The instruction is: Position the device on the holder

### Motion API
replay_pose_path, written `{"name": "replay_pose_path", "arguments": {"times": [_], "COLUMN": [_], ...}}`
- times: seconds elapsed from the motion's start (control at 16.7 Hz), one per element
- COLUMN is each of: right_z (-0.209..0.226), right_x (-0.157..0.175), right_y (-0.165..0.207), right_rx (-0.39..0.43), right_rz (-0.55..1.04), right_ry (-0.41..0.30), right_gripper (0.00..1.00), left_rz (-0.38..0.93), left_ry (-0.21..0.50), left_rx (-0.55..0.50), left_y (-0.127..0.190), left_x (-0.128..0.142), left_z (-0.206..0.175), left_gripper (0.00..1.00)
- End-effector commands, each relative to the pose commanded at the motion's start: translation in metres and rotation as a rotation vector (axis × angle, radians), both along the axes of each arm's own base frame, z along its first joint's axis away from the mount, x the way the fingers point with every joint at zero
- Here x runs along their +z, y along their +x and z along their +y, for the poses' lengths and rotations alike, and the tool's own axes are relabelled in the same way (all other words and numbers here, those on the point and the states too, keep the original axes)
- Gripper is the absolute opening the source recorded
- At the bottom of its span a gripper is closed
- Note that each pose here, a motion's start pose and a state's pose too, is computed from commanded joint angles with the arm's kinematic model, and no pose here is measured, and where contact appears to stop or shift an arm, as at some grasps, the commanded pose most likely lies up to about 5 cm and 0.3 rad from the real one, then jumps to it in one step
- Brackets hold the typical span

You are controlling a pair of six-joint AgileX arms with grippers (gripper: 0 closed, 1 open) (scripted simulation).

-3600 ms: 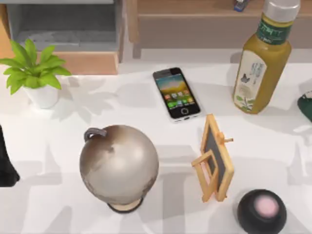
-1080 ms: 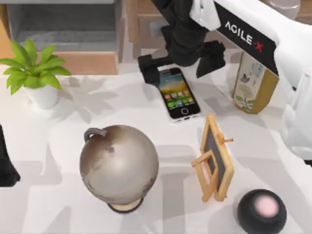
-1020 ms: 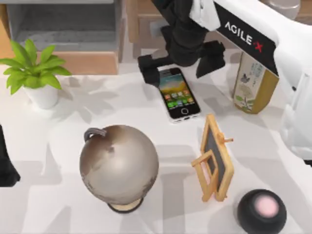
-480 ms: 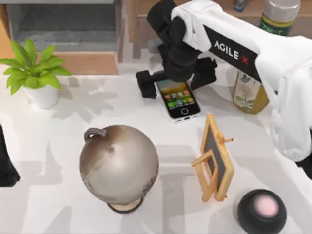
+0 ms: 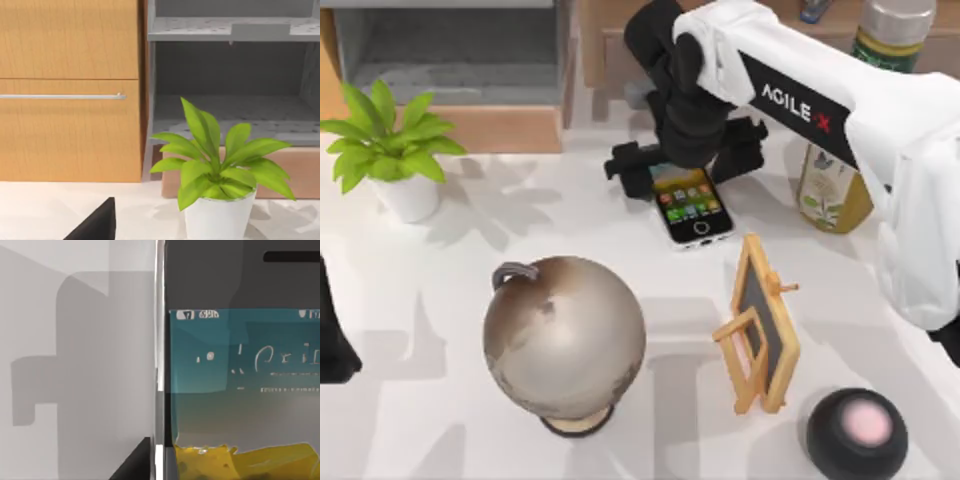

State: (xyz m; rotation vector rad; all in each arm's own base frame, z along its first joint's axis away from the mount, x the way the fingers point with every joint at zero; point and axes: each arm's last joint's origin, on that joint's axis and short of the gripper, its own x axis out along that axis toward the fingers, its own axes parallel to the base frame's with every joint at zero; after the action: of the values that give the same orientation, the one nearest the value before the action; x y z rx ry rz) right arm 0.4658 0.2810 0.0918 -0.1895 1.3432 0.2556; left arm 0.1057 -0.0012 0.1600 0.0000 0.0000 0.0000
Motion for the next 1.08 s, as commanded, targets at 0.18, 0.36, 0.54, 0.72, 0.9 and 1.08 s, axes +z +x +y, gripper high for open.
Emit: {"name": "replay_pose_path", "arguments": {"times": [0.18, 0.36, 0.54, 0.72, 0.9, 1.08], "right_z": [0.0, 0.0, 0.0, 0.0, 0.0, -0.001], "right_x": [0.0, 0.0, 0.0, 0.0, 0.0, 0.023], "right_y": [0.0, 0.0, 0.0, 0.0, 0.0, -0.003], "right_rx": [0.0, 0.0, 0.0, 0.0, 0.0, 0.0], "right_rz": [0.0, 0.0, 0.0, 0.0, 0.0, -0.018], "right_ry": [0.0, 0.0, 0.0, 0.0, 0.0, -0.007], "right_gripper": [0.32, 0.1, 0.0, 0.0, 0.0, 0.0], "left_rz": [0.0, 0.0, 0.0, 0.0, 0.0, 0.0], "left_ry": [0.0, 0.0, 0.0, 0.0, 0.0, 0.0], "left_rx": [0.0, 0.0, 0.0, 0.0, 0.0, 0.0], "left_y": [0.0, 0.0, 0.0, 0.0, 0.0, 0.0], "left_x": [0.0, 0.0, 0.0, 0.0, 0.0, 0.0], "left_z": [0.0, 0.0, 0.0, 0.0, 0.0, 0.0], "left_gripper": [1.0, 1.0, 1.0, 1.0, 1.0, 1.0]}}
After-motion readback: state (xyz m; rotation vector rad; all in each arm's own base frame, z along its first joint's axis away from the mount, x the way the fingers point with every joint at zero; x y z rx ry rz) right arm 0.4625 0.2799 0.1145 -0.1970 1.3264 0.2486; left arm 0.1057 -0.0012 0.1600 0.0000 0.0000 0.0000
